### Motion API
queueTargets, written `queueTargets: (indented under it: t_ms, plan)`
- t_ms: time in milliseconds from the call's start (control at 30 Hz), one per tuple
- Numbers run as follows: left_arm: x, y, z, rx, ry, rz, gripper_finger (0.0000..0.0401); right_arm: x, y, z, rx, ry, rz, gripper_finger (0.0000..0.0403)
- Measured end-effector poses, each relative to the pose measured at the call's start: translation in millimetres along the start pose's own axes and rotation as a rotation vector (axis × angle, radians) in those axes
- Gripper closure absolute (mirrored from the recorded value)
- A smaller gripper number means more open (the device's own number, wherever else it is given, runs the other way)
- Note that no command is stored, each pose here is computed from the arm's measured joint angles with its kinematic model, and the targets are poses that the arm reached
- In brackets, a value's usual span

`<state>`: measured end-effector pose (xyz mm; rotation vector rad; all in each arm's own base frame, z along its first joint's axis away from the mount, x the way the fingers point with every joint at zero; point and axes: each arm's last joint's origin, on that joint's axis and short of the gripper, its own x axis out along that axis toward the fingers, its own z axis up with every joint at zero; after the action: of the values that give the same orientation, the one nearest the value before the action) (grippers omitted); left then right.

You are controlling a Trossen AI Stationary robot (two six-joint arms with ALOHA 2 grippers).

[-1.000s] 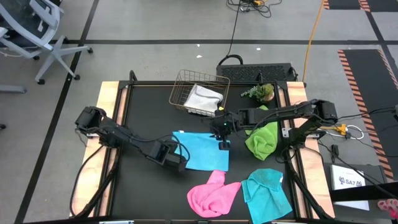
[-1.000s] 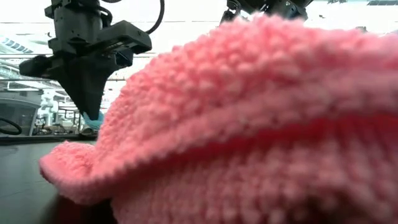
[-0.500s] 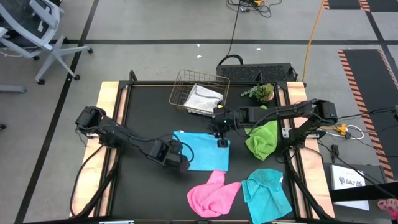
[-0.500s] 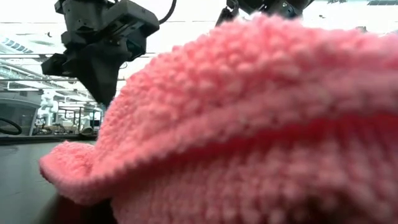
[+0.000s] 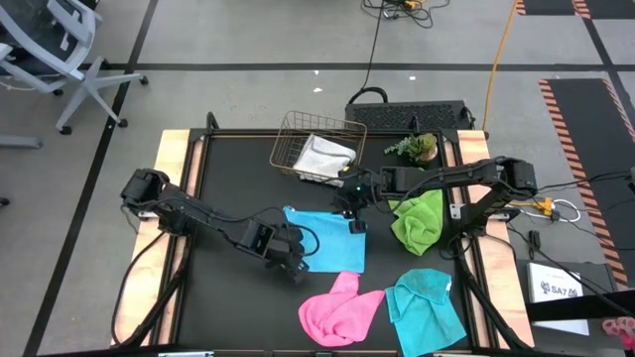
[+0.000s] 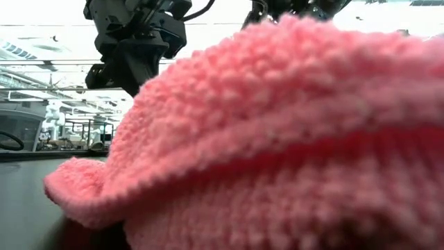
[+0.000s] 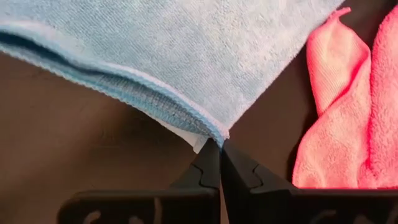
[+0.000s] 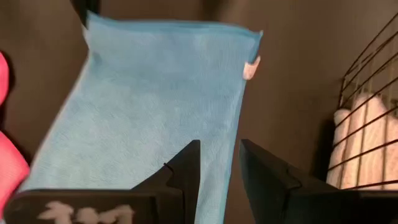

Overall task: Fold microfiber towels
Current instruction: Fold the top blue microfiber cloth

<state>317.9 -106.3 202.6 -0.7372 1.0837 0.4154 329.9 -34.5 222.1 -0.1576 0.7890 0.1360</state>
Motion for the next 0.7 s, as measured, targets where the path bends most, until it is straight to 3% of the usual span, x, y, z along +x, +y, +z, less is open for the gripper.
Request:
queueTargets:
  t_ms: [200,400,700]
  plan:
    - [-0.7,-4.0,-5.6,0.013,0.008,-0.018,0.0401,27.2,-16.8,-7.5,-0.046,0.06,0.037,0.0298]
    - [-1.4,-11.2,-6.3,0.034,-0.029,-0.071,0.0401,50.9,-31.3,12.4,-0.112,0.056,0.057,0.0298]
    - [-1.3,-14.0,5.8,0.167,-0.069,-0.142,0.0401,46.6,-38.5,39.9,-0.186,-0.04,0.057,0.0298]
